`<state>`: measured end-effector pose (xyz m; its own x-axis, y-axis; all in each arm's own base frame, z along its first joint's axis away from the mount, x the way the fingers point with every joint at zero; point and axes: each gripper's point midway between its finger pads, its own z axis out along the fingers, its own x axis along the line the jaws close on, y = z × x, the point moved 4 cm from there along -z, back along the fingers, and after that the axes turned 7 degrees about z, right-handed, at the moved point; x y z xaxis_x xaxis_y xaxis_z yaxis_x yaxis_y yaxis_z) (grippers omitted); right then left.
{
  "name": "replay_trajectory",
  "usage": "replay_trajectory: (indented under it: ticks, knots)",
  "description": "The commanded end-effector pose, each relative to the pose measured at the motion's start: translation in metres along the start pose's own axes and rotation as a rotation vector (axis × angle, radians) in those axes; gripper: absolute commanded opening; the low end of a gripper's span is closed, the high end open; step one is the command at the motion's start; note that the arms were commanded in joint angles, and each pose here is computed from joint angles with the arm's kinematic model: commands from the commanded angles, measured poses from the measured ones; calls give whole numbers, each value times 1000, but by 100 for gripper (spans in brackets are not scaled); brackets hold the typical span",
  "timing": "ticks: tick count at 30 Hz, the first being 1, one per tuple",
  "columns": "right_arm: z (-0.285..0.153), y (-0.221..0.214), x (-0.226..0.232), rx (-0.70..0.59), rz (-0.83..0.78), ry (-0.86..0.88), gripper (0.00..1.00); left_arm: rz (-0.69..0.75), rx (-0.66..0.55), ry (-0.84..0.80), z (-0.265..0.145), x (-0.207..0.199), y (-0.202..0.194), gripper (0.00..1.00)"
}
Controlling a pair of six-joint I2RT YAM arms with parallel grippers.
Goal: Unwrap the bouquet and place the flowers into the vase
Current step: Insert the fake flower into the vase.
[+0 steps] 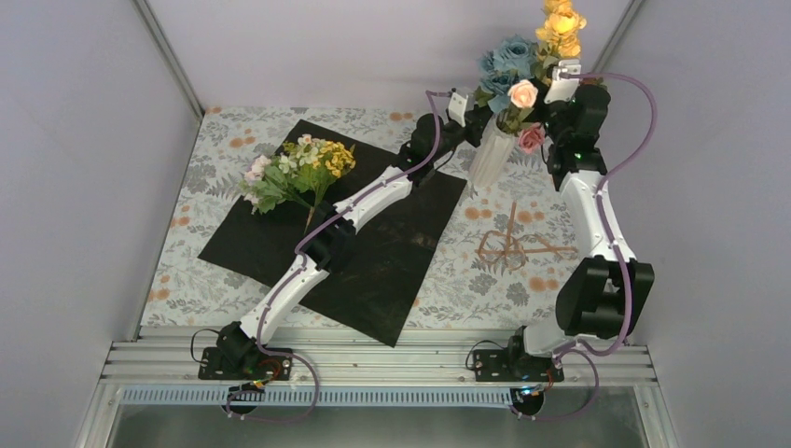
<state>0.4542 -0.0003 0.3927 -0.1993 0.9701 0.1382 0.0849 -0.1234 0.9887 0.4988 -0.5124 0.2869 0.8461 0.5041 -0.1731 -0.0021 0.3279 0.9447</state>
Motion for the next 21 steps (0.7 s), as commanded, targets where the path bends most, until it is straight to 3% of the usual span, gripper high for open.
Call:
replay_trajectory:
  ticks: [1, 12, 21]
  knots:
    - [14, -14, -2, 13, 33, 15, 5, 18, -13, -17, 0, 0, 9, 2]
    - [33, -45, -8, 100, 87, 16, 11, 7, 15, -20, -2, 6, 4, 3]
    - [19, -34, -9, 215, 211, -60, 33, 20, 53, -41, -3, 7, 9, 5]
